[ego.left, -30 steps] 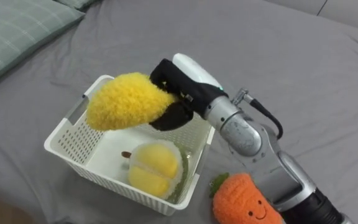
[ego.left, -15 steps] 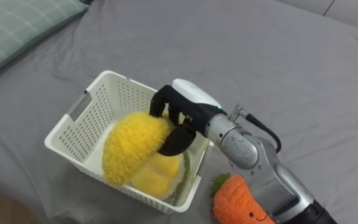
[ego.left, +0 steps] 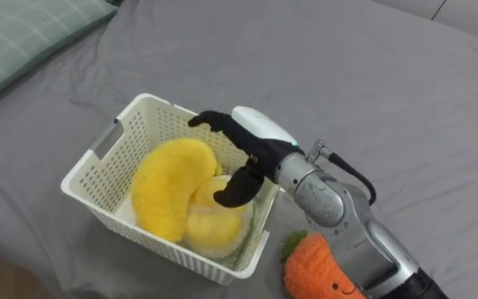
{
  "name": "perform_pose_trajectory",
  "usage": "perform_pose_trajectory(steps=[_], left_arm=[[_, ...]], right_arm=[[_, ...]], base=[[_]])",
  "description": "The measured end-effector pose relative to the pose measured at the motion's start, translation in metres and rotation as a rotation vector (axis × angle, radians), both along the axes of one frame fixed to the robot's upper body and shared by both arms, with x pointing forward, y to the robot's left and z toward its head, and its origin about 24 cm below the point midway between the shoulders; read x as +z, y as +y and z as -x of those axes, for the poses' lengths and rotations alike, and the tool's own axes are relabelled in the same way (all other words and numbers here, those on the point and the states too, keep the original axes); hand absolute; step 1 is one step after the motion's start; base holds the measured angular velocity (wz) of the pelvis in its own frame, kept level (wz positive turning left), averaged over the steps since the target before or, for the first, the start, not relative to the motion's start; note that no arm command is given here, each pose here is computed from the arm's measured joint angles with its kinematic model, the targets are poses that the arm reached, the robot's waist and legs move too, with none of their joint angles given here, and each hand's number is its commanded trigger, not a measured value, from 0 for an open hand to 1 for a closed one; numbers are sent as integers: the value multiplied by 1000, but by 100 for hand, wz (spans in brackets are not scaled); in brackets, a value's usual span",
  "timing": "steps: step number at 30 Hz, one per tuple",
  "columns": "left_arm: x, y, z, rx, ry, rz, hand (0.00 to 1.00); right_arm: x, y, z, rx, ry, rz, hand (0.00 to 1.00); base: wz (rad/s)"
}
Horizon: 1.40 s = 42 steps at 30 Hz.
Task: Collect toys from the bed
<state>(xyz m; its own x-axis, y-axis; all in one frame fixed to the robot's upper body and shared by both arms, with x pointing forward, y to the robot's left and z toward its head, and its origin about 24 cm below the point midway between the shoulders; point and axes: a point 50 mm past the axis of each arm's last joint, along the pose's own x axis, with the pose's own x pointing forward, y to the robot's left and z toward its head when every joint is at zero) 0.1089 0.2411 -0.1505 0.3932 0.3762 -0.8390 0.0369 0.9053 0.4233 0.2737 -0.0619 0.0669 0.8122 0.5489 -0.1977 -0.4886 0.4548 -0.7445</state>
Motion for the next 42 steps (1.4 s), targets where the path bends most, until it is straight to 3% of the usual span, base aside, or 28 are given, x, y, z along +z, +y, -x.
perform_pose_trajectory(steps=[11, 19, 31, 36, 42], left_arm=[[0, -1, 1, 7, -1, -9, 0], [-1, 0, 8, 62, -9, -30, 0], [-5, 3, 28, 125, 24, -44, 0], [-4, 8, 39, 157, 27, -60, 0], [-4, 9, 39, 167, 21, -70, 0]], right_arm=[[5, 1, 0, 8, -6, -37, 0], [36, -5, -1, -13, -112, -193, 0], [38, -59, -10, -319, -188, -350, 0], [17, -93, -3, -488, -123, -427, 0], [10, -117, -2, -591, -129, -412, 0]], base=[[-2], [0], [-2], [-8], [-6]])
